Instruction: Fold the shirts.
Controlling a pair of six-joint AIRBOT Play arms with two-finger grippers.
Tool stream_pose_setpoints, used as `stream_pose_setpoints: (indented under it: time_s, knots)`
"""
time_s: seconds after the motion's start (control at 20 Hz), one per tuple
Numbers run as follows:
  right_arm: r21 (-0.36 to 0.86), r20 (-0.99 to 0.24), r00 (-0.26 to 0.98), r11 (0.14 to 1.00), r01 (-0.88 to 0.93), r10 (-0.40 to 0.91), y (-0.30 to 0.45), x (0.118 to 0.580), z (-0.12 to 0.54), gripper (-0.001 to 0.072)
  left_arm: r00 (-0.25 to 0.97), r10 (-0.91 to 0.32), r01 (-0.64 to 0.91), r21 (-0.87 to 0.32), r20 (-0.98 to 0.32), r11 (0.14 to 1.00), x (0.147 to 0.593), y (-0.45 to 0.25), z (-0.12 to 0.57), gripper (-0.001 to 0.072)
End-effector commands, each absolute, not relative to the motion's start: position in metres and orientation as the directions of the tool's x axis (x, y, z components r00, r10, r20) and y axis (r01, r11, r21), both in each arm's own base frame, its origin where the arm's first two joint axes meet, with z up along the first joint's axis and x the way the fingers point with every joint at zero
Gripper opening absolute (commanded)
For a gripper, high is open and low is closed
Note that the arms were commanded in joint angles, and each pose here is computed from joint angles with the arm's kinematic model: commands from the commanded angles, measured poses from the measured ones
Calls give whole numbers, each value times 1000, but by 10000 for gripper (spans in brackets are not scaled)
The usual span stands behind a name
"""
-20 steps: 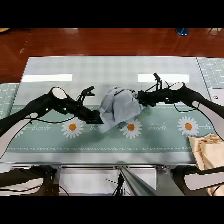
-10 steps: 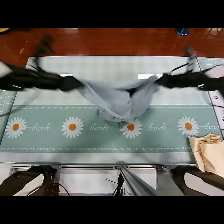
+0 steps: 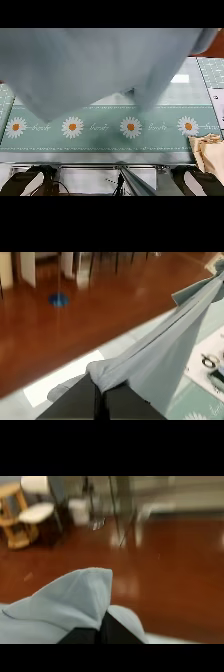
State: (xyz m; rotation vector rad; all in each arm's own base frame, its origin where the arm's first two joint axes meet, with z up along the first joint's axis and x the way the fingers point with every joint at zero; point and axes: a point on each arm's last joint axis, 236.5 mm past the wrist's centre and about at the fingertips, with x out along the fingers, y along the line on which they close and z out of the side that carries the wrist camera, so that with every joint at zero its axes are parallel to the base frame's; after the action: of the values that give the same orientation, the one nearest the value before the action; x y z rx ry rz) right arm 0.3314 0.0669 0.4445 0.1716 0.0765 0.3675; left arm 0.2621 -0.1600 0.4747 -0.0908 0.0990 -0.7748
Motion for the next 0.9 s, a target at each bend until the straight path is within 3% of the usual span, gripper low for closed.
stream_pose_setpoints:
  time_s: [0.0, 0.2, 0.5, 0.6, 0.7, 0.85]
  knots:
    - [86, 120, 947, 947, -308, 297, 62, 270, 520, 22, 717, -694, 696, -12, 74, 718, 213, -161, 533, 20]
    - [26, 86, 967, 970, -242, 239, 56, 233, 533, 22, 731, -678, 680, 3, 70, 733, 176, -160, 542, 20]
    - [9, 10, 978, 978, -207, 207, 54, 205, 527, 22, 735, -664, 655, -105, -141, 748, 152, -158, 492, 19]
    - [-3, -105, 982, 988, -157, 155, 40, 216, 500, 21, 709, -664, 642, -172, -236, 747, 156, -158, 468, 19]
    - [-35, -310, 945, 992, -119, 102, 21, 241, 451, 22, 670, -655, 613, -236, -351, 754, 169, -154, 433, 19]
    - [0, -514, 849, 990, -140, 120, 10, 304, 393, 22, 575, -649, 544, -361, -498, 758, 204, -149, 369, 19]
